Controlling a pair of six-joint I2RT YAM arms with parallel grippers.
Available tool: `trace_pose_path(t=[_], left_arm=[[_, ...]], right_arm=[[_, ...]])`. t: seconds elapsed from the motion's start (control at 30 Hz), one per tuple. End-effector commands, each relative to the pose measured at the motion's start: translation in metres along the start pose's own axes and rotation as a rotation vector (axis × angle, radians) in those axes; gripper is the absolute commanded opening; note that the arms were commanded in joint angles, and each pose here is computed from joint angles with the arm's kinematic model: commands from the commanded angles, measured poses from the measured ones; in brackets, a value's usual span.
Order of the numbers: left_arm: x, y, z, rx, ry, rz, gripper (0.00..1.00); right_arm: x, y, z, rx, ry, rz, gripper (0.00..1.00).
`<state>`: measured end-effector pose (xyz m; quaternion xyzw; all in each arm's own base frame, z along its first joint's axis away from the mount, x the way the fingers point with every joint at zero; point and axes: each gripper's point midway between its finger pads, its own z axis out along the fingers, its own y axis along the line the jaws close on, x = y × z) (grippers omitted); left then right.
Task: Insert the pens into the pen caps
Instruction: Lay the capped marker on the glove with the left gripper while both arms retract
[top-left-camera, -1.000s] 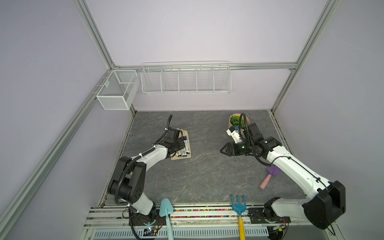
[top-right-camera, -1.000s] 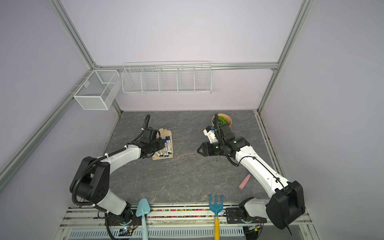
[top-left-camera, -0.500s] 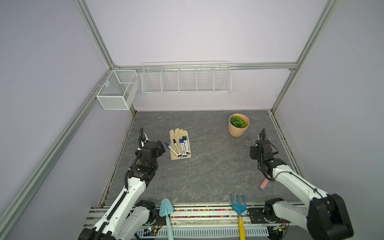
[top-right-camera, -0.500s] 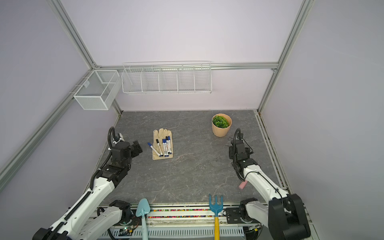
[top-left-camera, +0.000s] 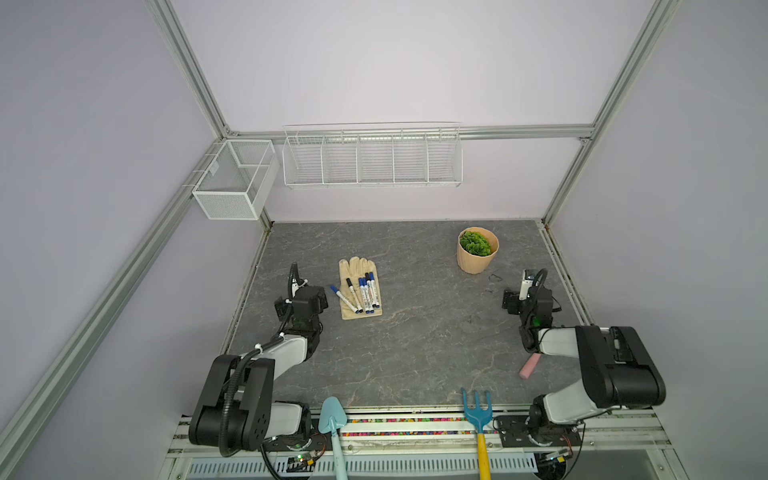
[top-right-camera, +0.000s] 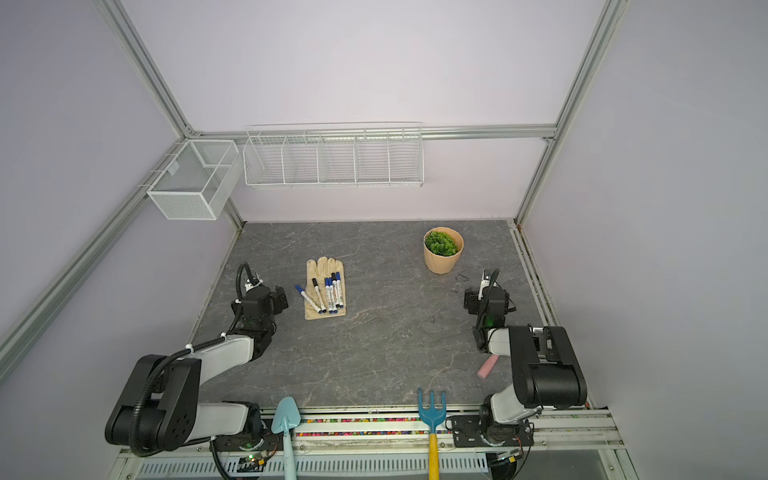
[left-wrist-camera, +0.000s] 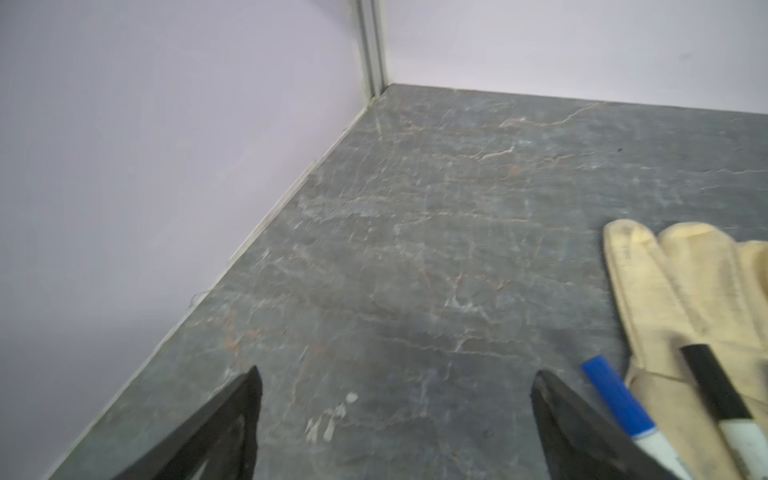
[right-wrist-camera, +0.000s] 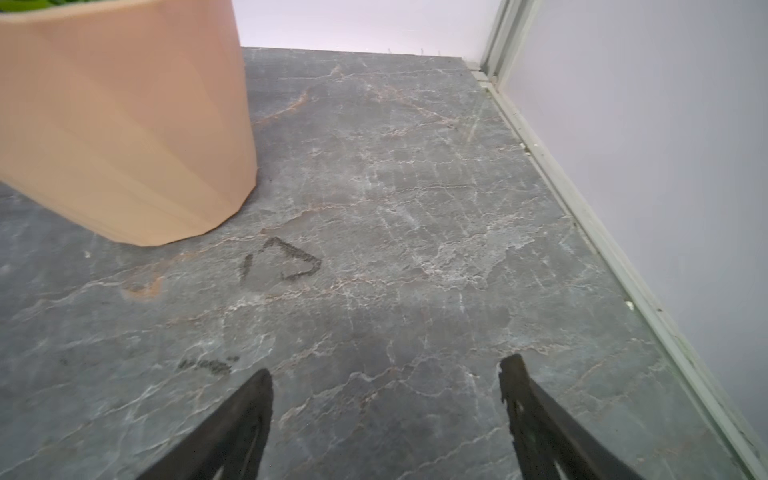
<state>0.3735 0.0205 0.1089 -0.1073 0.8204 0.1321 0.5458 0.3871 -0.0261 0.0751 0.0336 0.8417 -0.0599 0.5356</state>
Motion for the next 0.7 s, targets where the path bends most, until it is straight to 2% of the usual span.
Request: trace_pose_path(t=[0.0, 0.03, 0.1, 0.67], left_arm=[[-0.027, -0.021, 0.013, 0.137, -0.155, 0.012, 0.99], [-0.018, -0.013, 0.018, 0.137, -0.124, -0.034, 0.99], [-0.018, -0.005, 0.022, 0.128, -0.146, -0.067, 1.00], [-0.017, -0.006, 0.023, 0.135, -0.131, -0.064, 0.99]], right_arm=[[-0.019, 0.024, -0.004, -0.130, -0.087, -0.029, 0.88], [-0.019, 0.023, -0.004, -0.125, -0.069, -0.023, 0.88], [-0.021, 0.023, -0.003, -0.127, -0.081, -0.022, 0.88], [-0.019, 0.024, -0.003, -0.161, -0.074, -0.010, 0.88]])
